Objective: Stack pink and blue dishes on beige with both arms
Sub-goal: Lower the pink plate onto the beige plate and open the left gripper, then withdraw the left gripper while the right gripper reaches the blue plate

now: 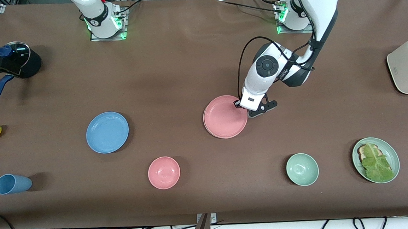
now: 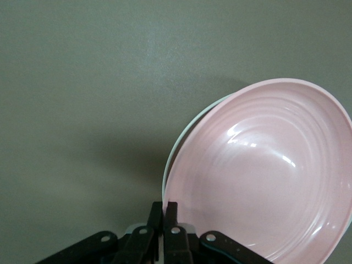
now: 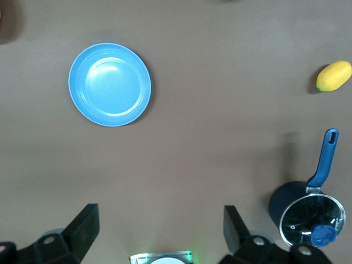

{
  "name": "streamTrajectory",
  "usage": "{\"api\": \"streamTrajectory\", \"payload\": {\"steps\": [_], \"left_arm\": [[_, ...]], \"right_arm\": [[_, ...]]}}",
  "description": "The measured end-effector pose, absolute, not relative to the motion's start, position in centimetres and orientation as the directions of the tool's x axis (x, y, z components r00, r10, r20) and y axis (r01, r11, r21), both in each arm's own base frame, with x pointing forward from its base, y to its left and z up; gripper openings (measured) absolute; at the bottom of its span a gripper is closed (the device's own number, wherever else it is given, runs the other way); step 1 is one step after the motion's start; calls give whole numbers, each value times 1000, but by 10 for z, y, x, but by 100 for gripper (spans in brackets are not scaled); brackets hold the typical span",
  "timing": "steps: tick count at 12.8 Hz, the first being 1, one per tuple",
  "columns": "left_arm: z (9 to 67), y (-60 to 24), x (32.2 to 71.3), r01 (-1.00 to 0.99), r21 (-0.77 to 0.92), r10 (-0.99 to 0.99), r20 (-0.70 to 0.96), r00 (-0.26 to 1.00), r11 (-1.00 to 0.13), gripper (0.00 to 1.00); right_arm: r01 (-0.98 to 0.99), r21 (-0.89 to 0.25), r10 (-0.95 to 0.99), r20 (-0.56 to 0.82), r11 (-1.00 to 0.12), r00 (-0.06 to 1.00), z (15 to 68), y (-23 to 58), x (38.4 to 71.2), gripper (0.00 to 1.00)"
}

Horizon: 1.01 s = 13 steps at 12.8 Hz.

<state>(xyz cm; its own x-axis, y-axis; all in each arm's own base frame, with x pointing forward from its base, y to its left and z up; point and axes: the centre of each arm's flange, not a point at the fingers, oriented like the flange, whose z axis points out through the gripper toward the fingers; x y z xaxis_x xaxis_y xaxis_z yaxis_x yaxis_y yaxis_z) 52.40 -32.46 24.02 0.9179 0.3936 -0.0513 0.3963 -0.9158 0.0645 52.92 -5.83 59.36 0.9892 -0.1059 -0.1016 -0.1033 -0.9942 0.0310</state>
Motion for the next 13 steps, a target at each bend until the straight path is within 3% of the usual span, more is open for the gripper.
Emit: {"api": "streamTrajectory", "payload": {"steps": [2,7,10,11,13], "left_arm": [[236,-323,525,400,65,397,-53,916,-914,8],[237,-319,529,400,68,398,-47,916,-914,60],[255,-295,554,300,74,300,-10,954,-951,93],[269,-273,568,242,61,243,1,970,-968,99],[306,-221,593,128,26,129,12,992,-991,99]], "right_arm": [[-103,31,-105,-102,-994,989,594,-58,529,100],[-102,31,-105,-117,-994,988,592,-57,527,100],[-96,32,-100,-146,-995,984,585,-55,528,100],[-95,33,-99,-166,-995,981,576,-54,530,100],[-92,34,-97,-201,-995,975,548,-54,543,100]]}}
